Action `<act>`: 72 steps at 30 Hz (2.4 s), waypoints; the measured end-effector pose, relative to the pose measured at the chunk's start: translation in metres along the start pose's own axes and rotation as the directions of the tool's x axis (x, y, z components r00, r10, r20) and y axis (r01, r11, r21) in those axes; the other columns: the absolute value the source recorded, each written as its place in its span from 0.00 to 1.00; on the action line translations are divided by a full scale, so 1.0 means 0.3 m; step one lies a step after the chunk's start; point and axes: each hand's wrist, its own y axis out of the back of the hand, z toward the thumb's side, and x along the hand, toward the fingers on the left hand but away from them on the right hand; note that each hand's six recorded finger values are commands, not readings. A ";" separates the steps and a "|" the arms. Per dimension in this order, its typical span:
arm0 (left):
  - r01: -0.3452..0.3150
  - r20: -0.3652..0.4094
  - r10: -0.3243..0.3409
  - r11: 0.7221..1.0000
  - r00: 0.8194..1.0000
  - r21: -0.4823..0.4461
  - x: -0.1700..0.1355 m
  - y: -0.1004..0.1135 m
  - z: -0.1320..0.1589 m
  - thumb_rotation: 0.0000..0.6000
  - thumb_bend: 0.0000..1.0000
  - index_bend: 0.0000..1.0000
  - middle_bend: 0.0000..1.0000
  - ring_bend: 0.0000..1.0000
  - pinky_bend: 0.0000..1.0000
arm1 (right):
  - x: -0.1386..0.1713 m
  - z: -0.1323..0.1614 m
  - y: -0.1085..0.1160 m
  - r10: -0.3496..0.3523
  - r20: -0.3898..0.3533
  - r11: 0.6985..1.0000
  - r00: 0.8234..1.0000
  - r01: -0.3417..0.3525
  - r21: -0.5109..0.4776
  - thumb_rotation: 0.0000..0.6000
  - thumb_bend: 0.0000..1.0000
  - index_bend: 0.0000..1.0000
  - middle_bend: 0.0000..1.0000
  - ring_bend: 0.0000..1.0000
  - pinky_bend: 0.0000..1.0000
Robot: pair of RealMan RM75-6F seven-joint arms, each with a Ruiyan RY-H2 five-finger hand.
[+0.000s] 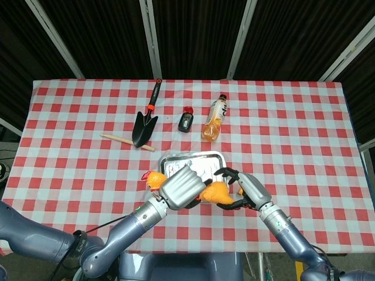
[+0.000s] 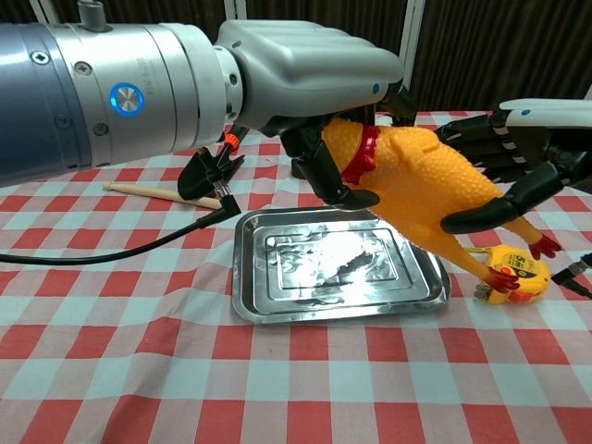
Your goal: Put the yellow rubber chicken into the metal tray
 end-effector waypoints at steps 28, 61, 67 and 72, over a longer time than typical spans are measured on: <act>0.022 -0.005 -0.022 1.000 1.000 0.003 -0.004 -0.016 -0.002 1.00 0.51 0.61 0.71 0.65 0.81 | -0.027 -0.052 0.032 -0.112 0.054 0.993 0.992 0.111 0.033 1.00 0.56 1.00 0.86 0.88 0.95; -0.071 -0.029 0.072 0.997 0.997 0.013 0.034 -0.016 -0.056 1.00 0.51 0.61 0.71 0.65 0.81 | 0.054 -0.031 0.053 0.058 0.005 0.997 0.998 -0.058 0.044 1.00 0.56 0.00 0.15 0.10 0.29; -0.073 -0.034 0.073 0.997 0.997 0.006 0.052 -0.017 -0.051 1.00 0.51 0.61 0.71 0.65 0.81 | 0.058 -0.030 0.045 0.070 0.000 0.997 0.998 -0.069 0.044 1.00 0.56 0.01 0.15 0.10 0.29; -0.076 -0.042 0.077 0.997 0.996 0.019 0.064 -0.017 -0.052 1.00 0.51 0.61 0.72 0.65 0.81 | 0.063 -0.039 0.047 0.073 0.007 0.995 0.997 -0.073 0.063 1.00 0.36 0.00 0.15 0.10 0.25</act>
